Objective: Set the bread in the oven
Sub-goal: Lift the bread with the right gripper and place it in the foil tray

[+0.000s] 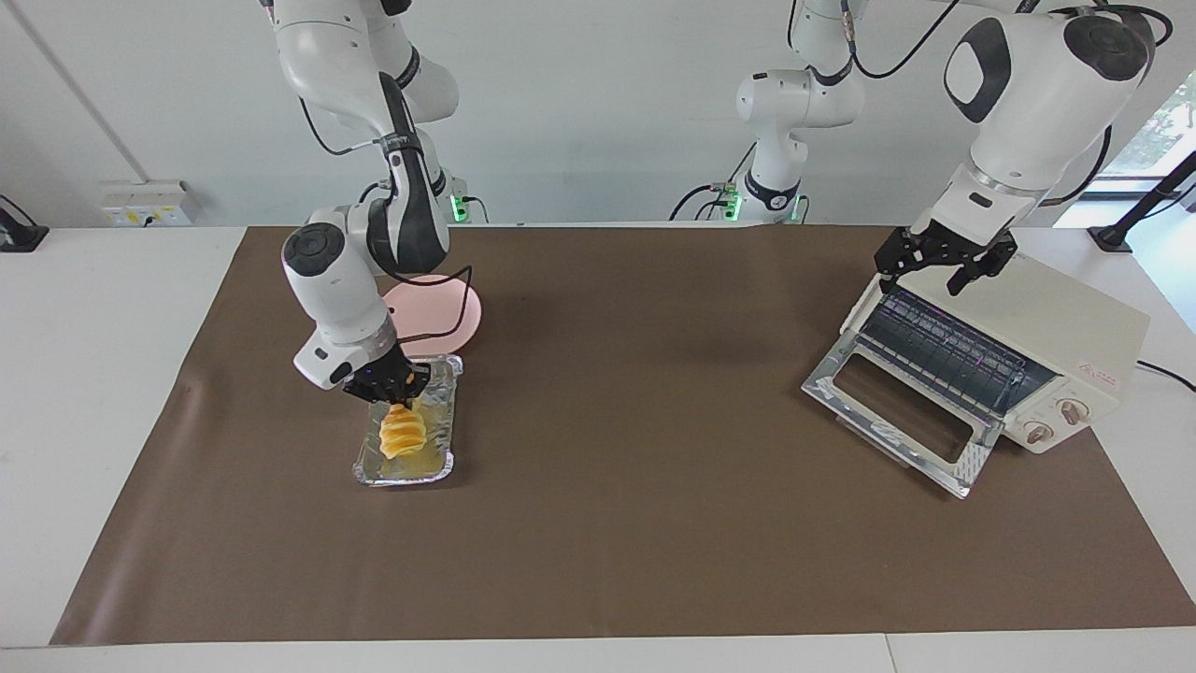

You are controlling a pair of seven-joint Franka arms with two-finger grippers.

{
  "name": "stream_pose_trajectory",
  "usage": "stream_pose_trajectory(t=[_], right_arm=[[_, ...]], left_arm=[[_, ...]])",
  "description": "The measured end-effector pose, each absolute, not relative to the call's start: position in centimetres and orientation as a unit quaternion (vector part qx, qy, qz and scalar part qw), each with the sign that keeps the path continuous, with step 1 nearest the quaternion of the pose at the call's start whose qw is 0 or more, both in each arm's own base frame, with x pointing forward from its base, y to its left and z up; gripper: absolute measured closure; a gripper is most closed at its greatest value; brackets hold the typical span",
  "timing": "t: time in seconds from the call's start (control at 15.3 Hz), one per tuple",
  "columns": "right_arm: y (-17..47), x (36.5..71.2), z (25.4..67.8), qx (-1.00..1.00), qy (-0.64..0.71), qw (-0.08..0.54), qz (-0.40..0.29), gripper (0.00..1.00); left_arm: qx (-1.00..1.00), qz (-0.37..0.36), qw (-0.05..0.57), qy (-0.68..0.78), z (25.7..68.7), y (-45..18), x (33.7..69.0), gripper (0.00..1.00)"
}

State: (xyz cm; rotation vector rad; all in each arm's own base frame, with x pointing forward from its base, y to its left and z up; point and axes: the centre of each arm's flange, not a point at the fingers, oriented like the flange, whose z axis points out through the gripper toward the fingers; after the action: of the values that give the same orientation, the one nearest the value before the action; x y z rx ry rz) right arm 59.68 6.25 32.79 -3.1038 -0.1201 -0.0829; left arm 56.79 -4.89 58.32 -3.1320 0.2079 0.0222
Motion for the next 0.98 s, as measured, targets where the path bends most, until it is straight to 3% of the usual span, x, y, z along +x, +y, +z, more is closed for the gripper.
stream_pose_trajectory(t=[0.2,0.33,0.79,0.98], right_arm=[[6.8,59.6,32.2,-0.999,-0.038,0.017,-0.023,0.88],[7.0,59.6,32.2,-0.999,-0.028,0.017,-0.022,0.73],[4.5,61.0,34.5,-0.999,-0.01,0.017,-0.031,0.02],[2.3,61.3,34.9,-0.999,-0.005,0.016,-0.03,0.0]], left_arm=[[-0.998,0.007,0.001,0.066,58.3,-4.9,56.8,0.0],[-0.998,0.007,0.001,0.066,58.3,-4.9,56.8,0.0],[-0.998,0.007,0.001,0.066,58.3,-4.9,56.8,0.0],[-0.998,0.007,0.001,0.066,58.3,-4.9,56.8,0.0]])
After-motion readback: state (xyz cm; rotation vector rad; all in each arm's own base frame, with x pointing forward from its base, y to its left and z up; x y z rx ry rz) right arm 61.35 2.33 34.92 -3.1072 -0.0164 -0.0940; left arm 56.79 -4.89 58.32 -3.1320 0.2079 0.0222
